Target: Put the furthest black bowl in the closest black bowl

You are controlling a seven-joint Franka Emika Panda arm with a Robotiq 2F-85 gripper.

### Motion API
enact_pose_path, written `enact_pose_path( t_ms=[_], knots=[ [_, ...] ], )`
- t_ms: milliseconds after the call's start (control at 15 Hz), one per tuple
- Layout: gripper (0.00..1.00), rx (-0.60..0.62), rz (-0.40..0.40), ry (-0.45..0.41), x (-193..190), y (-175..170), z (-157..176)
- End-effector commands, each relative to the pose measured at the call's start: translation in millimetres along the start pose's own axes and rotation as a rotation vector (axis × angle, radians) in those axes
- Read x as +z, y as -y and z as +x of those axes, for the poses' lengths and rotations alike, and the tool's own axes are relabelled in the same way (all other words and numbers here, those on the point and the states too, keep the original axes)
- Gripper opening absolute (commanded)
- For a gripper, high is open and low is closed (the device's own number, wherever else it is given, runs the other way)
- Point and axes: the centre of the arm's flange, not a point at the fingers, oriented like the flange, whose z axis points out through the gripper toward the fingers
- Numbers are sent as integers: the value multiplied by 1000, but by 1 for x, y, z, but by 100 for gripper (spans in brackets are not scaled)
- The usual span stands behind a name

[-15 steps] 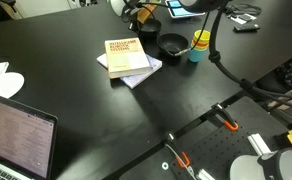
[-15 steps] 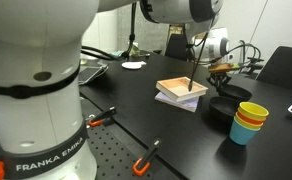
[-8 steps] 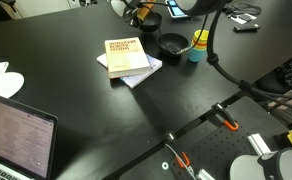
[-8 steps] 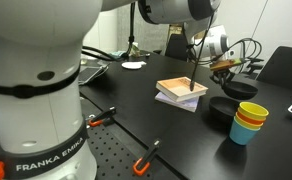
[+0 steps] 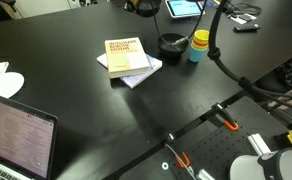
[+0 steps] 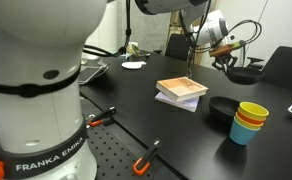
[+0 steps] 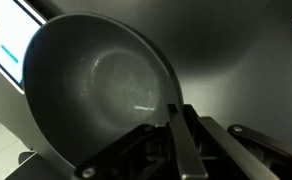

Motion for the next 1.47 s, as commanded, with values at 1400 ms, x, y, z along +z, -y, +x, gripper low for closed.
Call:
enact_pose_path(
  t_ms=[1400],
  knots=[
    [9,271,337,350,-76,-57,-154]
  ],
)
